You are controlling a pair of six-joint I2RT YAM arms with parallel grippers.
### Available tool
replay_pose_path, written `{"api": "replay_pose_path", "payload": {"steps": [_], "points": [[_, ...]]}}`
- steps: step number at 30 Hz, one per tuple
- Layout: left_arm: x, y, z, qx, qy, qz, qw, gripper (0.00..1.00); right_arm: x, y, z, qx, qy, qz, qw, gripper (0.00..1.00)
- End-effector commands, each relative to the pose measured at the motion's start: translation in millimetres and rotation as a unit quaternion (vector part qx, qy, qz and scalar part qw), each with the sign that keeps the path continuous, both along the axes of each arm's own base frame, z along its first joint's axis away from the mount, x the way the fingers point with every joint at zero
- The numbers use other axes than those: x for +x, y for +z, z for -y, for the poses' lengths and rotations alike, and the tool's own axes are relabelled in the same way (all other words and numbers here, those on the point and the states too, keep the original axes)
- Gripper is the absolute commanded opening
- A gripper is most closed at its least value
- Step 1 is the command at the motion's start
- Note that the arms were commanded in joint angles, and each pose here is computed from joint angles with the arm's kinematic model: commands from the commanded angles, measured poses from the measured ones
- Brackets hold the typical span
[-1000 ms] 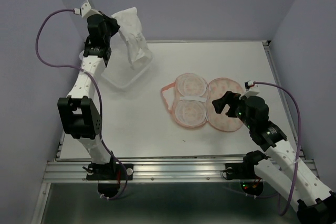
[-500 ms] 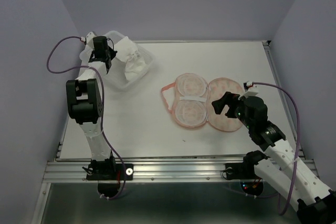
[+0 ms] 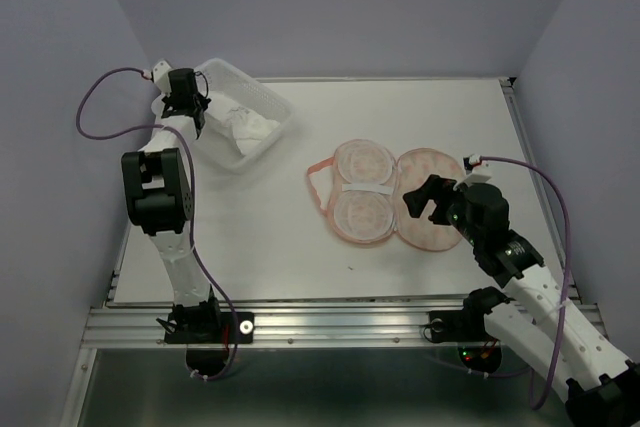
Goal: Unzip the laundry bag and remove the bra
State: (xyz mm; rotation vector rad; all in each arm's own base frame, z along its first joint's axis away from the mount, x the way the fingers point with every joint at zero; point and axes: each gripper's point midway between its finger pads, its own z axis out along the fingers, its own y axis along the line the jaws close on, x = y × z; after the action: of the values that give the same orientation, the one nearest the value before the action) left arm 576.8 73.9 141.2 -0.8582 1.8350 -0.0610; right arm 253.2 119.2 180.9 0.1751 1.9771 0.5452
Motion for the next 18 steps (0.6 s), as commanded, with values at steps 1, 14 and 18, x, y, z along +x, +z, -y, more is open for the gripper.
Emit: {"api": "replay_pose_path", "payload": {"steps": [1, 14, 18], "points": [[14.7, 29.7, -21.6, 0.049, 0.018, 0.018, 0.998, 0.01, 6.7, 13.5, -0.2, 0.005, -0.002, 0.029, 1.000, 1.00], [14.6, 74.0, -19.7, 0.053, -0.012, 0.045, 0.997, 0.99, 22.2, -15.3, 33.5, -0.038, -0.126, -0.056, 0.990, 1.00], [-5.4, 148.2, -2.3, 0.047, -0.045, 0.094, 0.993, 0.99, 34.9, -10.9, 69.1, -0.089, -0.229, -0.073, 0.967, 1.00]]}}
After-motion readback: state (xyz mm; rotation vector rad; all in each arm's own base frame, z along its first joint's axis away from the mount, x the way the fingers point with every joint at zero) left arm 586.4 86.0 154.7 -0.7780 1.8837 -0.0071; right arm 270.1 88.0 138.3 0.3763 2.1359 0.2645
